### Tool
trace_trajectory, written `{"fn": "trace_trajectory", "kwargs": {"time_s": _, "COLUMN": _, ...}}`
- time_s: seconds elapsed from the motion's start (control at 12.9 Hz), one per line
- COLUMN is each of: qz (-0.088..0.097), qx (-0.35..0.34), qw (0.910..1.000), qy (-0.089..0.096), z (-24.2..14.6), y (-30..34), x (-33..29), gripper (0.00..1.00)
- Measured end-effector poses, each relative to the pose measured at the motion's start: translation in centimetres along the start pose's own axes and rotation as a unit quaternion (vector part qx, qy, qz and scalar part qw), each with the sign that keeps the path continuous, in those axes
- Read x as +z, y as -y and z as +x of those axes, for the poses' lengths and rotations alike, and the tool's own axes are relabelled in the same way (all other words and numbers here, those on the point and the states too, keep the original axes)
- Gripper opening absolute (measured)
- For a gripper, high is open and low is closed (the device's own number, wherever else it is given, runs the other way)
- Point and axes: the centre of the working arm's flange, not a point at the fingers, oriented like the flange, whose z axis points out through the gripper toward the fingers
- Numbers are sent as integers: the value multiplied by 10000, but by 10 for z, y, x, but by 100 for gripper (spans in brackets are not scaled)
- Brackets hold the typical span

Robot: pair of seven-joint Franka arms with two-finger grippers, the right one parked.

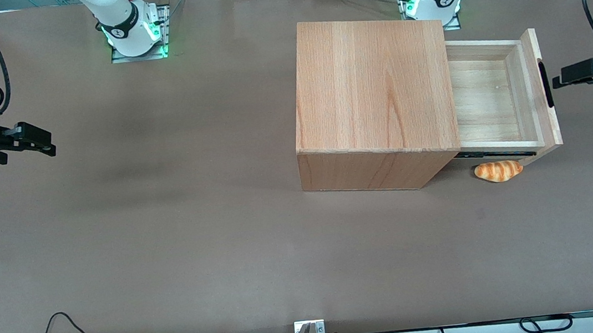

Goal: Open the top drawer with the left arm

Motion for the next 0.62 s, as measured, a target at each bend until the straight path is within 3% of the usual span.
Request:
{"fn": "trace_trajectory", "kwargs": {"time_s": 0.31, "qz": 71, "qx": -86, "qw": 9998, "qy": -161, "z": -11, "y": -25, "x": -12, "gripper": 100}}
{"fn": "trace_trajectory", "kwargs": {"time_s": 0.62, "qz": 302, "qx": -186, "qw": 9991, "qy": -250, "z": -25, "y": -45, "x": -5, "gripper": 100}}
